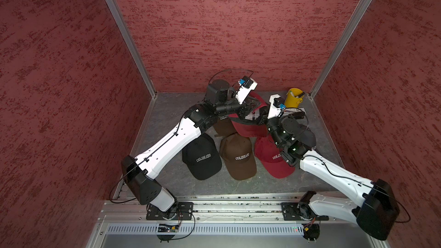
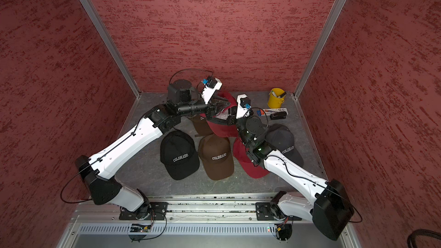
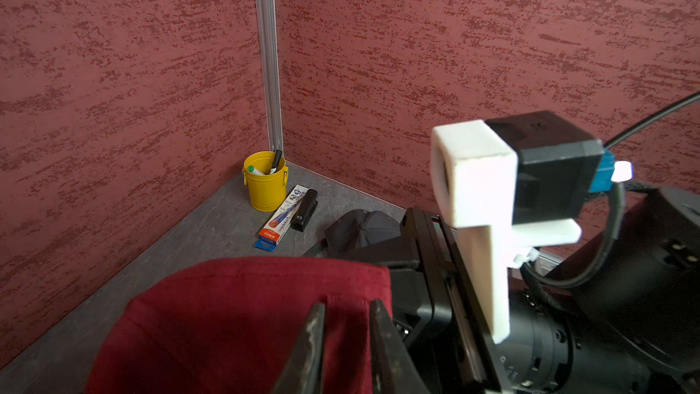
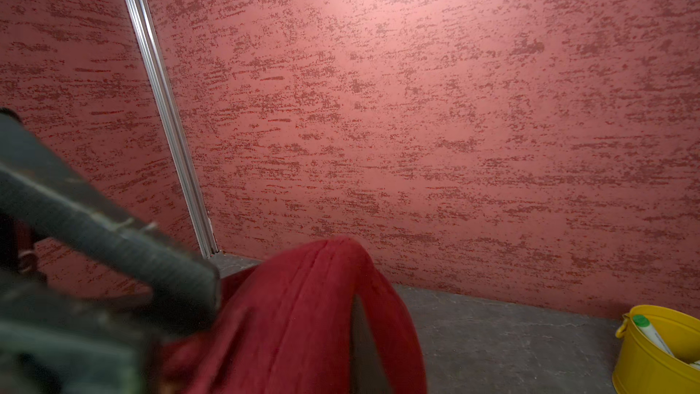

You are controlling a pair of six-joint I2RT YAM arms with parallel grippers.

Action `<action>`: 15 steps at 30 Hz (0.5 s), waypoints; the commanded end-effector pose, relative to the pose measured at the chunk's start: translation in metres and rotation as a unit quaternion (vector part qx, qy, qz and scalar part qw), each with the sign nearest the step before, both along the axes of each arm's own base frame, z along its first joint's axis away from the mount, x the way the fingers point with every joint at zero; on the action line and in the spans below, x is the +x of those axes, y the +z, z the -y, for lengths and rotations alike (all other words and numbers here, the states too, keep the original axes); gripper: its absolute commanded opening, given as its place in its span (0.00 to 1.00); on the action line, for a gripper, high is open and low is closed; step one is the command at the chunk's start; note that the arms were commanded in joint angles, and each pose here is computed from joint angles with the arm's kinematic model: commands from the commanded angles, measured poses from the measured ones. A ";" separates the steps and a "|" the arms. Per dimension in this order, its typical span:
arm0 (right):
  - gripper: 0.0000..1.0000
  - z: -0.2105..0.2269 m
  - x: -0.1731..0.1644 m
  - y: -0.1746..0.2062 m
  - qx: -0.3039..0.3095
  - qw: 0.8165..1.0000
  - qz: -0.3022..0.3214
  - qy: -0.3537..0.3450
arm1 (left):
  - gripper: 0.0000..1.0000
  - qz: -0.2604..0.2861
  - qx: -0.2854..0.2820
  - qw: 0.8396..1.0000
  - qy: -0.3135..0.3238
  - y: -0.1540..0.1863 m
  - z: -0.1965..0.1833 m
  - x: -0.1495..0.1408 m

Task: Open the adjustable buckle of the baseball cap
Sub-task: Open the adjustable buckle on the baseball cap.

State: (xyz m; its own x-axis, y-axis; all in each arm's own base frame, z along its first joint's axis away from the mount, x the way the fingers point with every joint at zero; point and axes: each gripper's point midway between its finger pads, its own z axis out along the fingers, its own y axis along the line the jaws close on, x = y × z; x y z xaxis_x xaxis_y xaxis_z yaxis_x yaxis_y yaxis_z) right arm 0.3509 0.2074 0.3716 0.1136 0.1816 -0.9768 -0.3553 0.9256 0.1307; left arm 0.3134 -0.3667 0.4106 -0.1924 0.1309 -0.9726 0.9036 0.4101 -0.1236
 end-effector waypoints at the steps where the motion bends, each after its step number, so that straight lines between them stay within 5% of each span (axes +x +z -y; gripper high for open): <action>1: 0.00 0.002 -0.002 0.027 0.024 0.999 0.028 0.001 | 0.15 -0.009 -0.015 1.000 -0.010 -0.001 0.003 0.003; 6: 0.00 0.003 -0.002 0.028 0.024 0.999 0.029 -0.001 | 0.12 -0.012 -0.016 1.000 -0.010 -0.001 0.002 0.003; 15: 0.00 0.002 -0.002 0.027 0.025 0.999 0.027 0.001 | 0.36 -0.024 -0.018 0.999 -0.019 -0.004 0.005 -0.002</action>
State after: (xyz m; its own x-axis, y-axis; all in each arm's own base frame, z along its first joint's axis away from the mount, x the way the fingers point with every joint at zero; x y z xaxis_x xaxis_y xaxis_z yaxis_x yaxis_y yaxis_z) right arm 0.3509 0.2074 0.3715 0.1133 0.1813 -0.9769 -0.3549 0.9257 0.1307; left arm 0.3132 -0.3680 0.4103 -0.2245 0.1031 -0.9690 0.9068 0.3862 -0.1690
